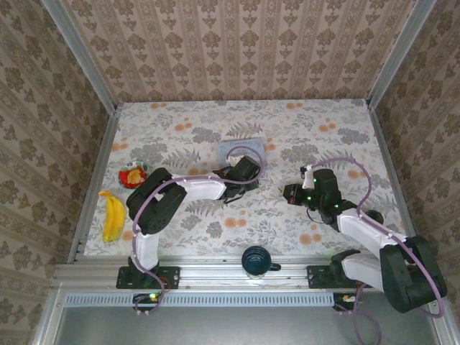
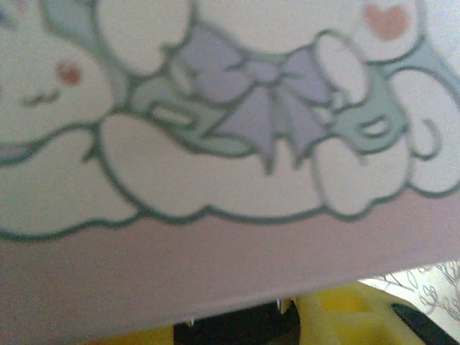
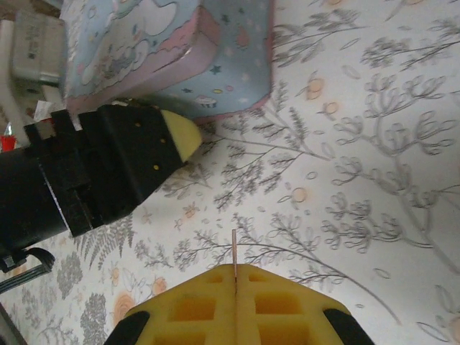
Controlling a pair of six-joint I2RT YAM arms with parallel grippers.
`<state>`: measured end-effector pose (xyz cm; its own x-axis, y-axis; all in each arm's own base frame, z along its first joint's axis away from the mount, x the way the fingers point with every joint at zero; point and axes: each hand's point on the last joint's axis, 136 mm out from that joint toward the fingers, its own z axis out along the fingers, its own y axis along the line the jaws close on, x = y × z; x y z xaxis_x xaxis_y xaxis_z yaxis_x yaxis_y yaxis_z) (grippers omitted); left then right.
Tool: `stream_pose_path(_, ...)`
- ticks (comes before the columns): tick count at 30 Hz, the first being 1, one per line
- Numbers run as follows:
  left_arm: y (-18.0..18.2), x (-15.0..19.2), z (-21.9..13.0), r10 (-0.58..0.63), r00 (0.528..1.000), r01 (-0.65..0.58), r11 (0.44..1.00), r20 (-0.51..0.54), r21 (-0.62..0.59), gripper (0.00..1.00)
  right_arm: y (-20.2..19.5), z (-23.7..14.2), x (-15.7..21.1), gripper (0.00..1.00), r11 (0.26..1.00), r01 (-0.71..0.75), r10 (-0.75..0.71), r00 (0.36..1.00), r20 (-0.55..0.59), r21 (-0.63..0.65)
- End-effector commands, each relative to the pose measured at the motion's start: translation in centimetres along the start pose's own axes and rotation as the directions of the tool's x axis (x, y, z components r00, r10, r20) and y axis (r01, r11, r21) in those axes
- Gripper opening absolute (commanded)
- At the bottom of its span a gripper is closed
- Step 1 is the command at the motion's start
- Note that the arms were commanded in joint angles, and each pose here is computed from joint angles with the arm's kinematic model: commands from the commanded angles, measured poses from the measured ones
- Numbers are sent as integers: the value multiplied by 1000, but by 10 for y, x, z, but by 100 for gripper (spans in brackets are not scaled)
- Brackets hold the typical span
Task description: Unlock the padlock with the key
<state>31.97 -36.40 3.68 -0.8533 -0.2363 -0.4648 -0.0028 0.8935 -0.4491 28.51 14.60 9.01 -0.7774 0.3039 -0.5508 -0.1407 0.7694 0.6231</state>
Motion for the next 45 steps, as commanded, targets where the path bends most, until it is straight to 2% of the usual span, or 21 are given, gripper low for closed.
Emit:
stream_pose_path(1, -23, 0, -16, -175, 983, 181, 976, -64, 117, 0, 8, 3, -7, 0, 999, 35, -33, 997, 64, -15)
stream_pose_path(5, -26, 5, -16, -261, 960, 274, 951, -104, 144, 0, 13, 7, -2, 0, 998, 50, -47, 996, 81, -40)
stream_pose_path(14, -33, 12, -11, -355, 918, 386, 902, -178, 195, 0, 24, 21, 8, 0, 993, 94, -87, 993, 85, -78)
stream_pose_path(30, -29, 27, -1, -426, 871, 477, 853, -246, 211, 0, 28, 43, 5, 0, 991, 132, -125, 979, 162, -33)
stream_pose_path(39, -28, 32, 3, -434, 861, 491, 846, -267, 208, 0, 22, 49, 1, 0, 992, 130, -128, 977, 173, -1)
stream_pose_path(45, -24, 37, 5, -439, 856, 495, 849, -274, 185, 1, 25, 56, -2, 0, 992, 124, -117, 975, 187, -25)
